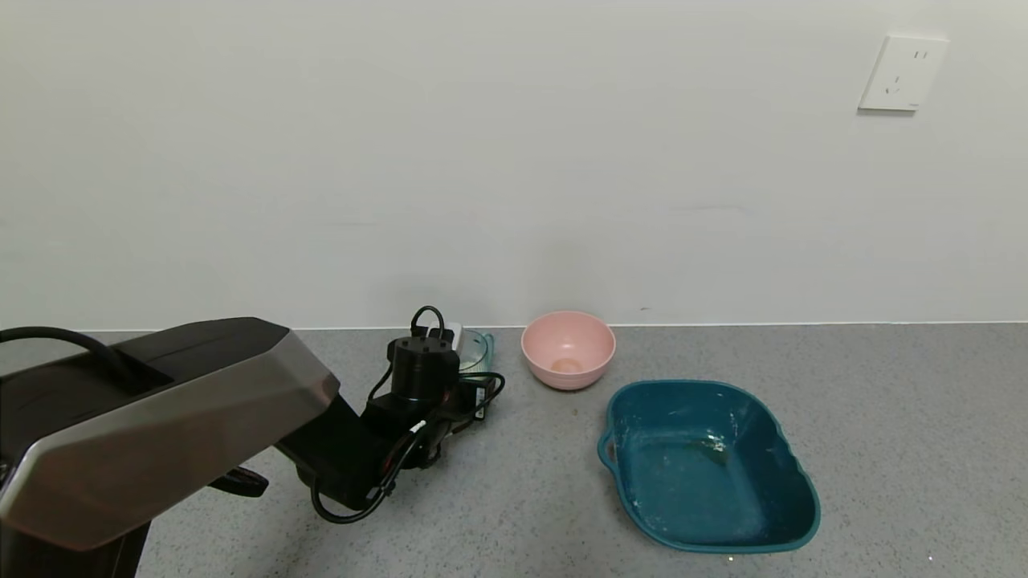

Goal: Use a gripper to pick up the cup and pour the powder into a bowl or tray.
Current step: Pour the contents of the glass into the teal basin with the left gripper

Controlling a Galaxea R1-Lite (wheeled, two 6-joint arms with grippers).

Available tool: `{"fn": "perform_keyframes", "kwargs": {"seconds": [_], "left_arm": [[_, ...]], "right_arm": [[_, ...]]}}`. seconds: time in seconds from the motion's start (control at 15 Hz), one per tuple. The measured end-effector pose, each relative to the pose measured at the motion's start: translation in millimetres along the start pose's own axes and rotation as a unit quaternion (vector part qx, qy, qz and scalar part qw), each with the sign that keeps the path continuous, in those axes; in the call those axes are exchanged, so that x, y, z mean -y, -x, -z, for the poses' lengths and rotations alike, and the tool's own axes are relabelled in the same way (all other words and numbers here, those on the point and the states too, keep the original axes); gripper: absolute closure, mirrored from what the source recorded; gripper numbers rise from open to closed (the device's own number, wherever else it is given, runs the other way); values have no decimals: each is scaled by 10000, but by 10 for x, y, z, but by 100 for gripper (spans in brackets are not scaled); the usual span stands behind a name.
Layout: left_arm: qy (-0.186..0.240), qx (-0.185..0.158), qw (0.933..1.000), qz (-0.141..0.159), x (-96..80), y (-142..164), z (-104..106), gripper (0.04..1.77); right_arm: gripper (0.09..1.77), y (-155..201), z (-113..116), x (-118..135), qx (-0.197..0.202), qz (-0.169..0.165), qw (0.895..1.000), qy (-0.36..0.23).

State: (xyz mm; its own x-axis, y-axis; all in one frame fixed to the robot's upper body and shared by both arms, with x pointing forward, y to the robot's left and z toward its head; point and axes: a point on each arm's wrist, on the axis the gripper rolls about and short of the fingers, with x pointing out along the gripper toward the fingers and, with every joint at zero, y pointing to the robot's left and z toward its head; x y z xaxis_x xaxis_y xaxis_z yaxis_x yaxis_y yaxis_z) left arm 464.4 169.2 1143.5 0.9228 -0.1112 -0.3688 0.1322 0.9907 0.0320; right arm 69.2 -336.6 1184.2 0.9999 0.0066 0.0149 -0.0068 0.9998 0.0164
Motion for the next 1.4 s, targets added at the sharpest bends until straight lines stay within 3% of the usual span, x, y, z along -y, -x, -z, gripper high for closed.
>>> {"fn": "perform_keyframes", "kwargs": {"seconds": [0.4, 0.6, 0.8, 1.07, 1.2, 1.4], "left_arm": [[-77, 209, 9998, 0, -20, 84, -159, 50], [-504, 454, 9976, -101, -39, 198, -340, 50], [-1092, 709, 9914, -129, -11, 351, -536, 51], [-2124, 1019, 9715, -245, 24, 566, -865, 51], [-2481, 1236, 9597, -461, 65, 644, -1068, 51], [-2829, 1474, 9445, -783, 291, 769, -1252, 51]], "right_arm": [[15, 0, 0, 0, 1, -2, 10000, -2], [15, 0, 0, 0, 1, -2, 10000, 1], [15, 0, 0, 0, 1, -2, 10000, 0], [15, 0, 0, 0, 1, -2, 10000, -4], [15, 0, 0, 0, 1, 0, 10000, 0], [15, 0, 0, 0, 1, -4, 10000, -2]]}}
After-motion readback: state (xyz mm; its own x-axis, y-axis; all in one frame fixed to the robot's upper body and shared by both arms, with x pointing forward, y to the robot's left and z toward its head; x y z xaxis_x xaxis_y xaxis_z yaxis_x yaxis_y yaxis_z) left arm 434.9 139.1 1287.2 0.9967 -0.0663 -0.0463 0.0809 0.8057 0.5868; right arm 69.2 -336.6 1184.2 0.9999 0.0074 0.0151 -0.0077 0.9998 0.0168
